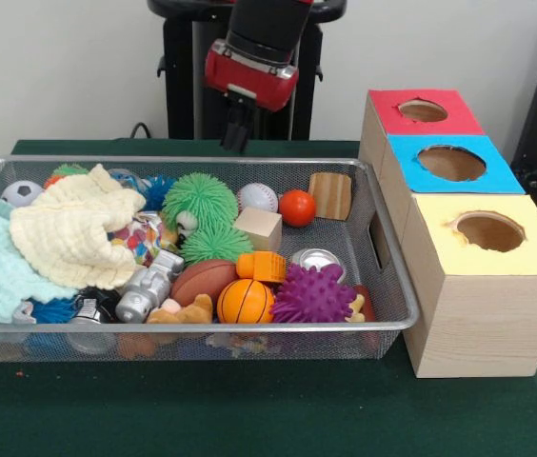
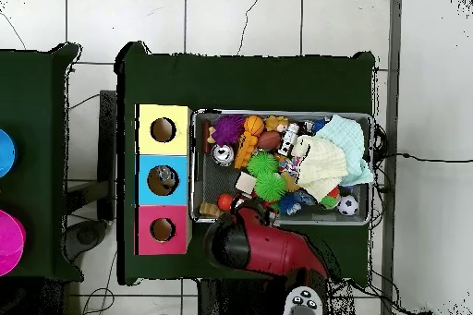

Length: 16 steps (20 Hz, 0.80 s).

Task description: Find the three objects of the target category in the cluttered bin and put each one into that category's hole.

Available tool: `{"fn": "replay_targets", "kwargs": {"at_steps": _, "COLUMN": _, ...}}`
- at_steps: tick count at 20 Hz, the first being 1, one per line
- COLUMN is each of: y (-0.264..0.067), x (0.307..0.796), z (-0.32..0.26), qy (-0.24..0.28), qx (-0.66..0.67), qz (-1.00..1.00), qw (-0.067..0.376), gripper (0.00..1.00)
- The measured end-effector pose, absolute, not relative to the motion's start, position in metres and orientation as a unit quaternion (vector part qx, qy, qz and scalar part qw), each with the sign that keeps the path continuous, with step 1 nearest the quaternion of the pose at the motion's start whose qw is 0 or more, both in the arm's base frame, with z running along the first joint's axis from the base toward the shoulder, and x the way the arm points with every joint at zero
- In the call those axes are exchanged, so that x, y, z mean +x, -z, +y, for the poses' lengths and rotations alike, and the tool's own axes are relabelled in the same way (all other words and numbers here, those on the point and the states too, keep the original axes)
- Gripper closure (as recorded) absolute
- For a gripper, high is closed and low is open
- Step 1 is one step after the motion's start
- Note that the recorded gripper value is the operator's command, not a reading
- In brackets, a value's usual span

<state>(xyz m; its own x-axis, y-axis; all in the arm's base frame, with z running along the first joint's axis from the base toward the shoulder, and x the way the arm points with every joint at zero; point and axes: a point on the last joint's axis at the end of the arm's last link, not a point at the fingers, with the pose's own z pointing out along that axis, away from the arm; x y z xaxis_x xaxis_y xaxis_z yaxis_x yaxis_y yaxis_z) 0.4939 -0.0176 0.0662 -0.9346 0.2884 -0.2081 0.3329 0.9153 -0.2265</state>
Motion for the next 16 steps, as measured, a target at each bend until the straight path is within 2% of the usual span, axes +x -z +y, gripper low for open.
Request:
{"fn": "replay_targets", "kwargs": {"at_steps": 13, "y": -0.050, "x": 0.461, "z": -0.070, "qy": 0.161, "qx": 0.163, "qz": 0.972, "qw": 0.055, "gripper": 1.00}}
{"fn": "replay_targets", "kwargs": {"at_steps": 14, "y": -0.048, "x": 0.458, "z": -0.074, "qy": 0.163, "qx": 0.163, "qz": 0.972, "qw": 0.054, "gripper": 0.00}}
{"fn": "replay_targets", "kwargs": {"at_steps": 16, "y": -0.043, "x": 0.453, "z": -0.082, "qy": 0.165, "qx": 0.161, "qz": 0.972, "qw": 0.052, "gripper": 0.00}}
